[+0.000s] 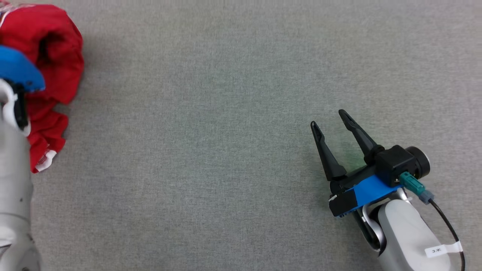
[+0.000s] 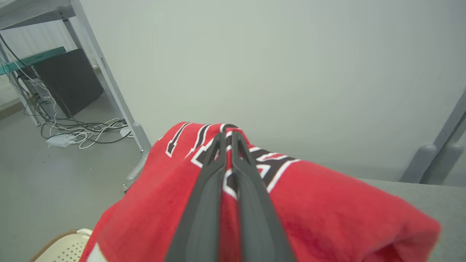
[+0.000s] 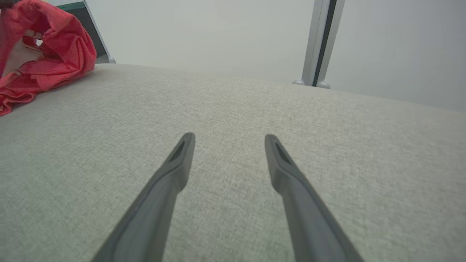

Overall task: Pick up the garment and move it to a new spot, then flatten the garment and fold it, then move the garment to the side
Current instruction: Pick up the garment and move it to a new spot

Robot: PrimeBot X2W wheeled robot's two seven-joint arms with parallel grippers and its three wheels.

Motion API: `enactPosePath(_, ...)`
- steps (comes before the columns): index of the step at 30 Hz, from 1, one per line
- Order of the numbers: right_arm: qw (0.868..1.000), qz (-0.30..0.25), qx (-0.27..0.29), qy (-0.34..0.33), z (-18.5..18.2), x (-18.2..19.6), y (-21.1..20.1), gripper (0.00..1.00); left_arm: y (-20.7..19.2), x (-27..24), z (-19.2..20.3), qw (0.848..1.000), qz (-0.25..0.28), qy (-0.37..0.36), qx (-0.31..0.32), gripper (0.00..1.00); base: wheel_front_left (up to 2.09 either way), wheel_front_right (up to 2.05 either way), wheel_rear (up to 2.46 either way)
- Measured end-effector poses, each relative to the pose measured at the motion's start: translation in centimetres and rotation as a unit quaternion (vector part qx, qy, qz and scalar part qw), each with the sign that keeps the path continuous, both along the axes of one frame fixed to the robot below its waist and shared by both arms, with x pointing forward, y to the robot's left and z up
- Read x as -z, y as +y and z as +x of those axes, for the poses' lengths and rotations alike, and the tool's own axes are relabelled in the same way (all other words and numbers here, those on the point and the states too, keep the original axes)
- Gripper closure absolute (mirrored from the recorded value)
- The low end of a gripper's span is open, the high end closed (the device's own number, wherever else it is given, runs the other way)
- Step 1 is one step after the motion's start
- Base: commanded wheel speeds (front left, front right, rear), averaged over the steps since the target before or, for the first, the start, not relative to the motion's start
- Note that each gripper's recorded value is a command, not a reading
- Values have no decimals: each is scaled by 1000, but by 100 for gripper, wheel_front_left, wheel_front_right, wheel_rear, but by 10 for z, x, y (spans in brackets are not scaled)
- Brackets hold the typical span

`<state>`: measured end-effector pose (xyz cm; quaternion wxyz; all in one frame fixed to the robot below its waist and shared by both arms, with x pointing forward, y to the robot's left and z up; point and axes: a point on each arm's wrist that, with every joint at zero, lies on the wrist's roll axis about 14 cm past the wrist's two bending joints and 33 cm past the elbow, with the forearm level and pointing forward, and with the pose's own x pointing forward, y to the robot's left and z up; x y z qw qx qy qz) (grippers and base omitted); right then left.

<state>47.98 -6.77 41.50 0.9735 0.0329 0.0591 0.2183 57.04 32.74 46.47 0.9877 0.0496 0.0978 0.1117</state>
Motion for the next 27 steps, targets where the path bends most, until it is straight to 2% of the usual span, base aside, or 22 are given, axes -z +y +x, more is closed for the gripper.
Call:
enactPosePath(6,1000,8,24,-14,-8,-20,-9,0,-72,-68,33,991,-9,-97,90,100,0,0,0)
enactPosePath(12,998,10,61,-17,-20,-30,-32,0,-164,-111,44,968,-45,-166,182,100,0,0,0)
enactPosePath(13,997,9,74,-21,-23,-34,-40,0,-198,-110,41,960,-61,-170,215,100,0,0,0)
enactPosePath(14,997,9,74,-21,-23,-34,-40,0,-198,-110,41,960,-61,-170,215,100,0,0,0)
enactPosePath(17,995,9,96,-19,-30,-36,-55,0,-249,-103,32,945,-91,-167,265,100,0,0,0)
enactPosePath(23,991,4,135,-19,-44,-41,-82,0,-337,-83,2,910,-143,-140,364,100,0,0,0)
enactPosePath(27,987,3,158,-22,-53,-46,-98,0,-391,-66,-30,879,-179,-106,430,100,0,0,0)
